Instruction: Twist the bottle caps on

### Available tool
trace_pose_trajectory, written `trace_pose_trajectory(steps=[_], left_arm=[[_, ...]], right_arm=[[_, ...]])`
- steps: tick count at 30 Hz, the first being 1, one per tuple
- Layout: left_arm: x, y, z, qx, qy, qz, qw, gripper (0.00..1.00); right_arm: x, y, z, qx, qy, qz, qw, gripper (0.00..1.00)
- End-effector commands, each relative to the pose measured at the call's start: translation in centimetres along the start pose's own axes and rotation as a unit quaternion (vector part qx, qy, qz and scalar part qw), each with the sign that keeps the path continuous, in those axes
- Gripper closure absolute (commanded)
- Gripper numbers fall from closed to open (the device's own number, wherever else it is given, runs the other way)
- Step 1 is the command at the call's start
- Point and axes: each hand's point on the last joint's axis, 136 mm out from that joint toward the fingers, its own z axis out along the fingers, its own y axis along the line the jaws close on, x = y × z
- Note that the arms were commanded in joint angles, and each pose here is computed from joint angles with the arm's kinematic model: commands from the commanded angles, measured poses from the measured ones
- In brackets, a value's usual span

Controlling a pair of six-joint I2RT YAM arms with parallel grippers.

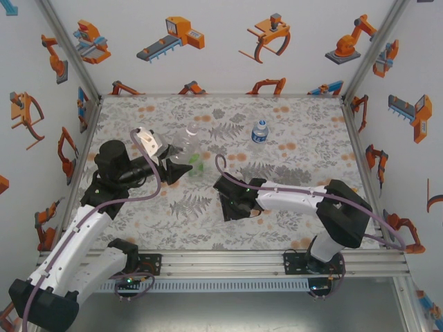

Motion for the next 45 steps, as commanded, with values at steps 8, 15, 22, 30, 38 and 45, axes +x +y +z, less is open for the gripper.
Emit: trace_pose_trajectory(steps=[8, 15, 22, 30, 38, 45], left_arm=[[-1.7, -0.1, -0.1, 0.008, -0.018, 0.018, 1.000, 1.00], [-1.7, -0.1, -0.1, 0.008, -0.018, 0.018, 1.000, 1.00], [-1.6, -0.1, -0.2, 0.007, -0.017, 0.018, 1.000, 1.00], [-1.7, -0.1, -0.2, 0.007, -0.018, 0.018, 1.000, 1.00], [-1.6, -0.1, -0.2, 0.008, -0.017, 0.019, 1.000, 1.00], [-1.6, -0.1, -0.1, 0.008, -0.017, 0.018, 1.000, 1.00]], right_arm=[[-1.1, -0.1, -2.2, 0.016, -0.022, -0.002, 1.000, 0.58], [-0.8, -0.5, -2.3, 0.025, -0.017, -0.001, 1.000, 0.54], [-0.3, -0.7, -1.6, 0.027, -0.004, 0.002, 1.000, 0.53], [0.1, -0.7, -1.1, 0.026, 0.002, 0.002, 1.000, 0.55], [0.2, -0.9, -0.9, 0.033, 0.009, 0.003, 0.999, 0.55], [0.5, -1.1, -0.6, 0.038, 0.015, 0.002, 0.999, 0.55]])
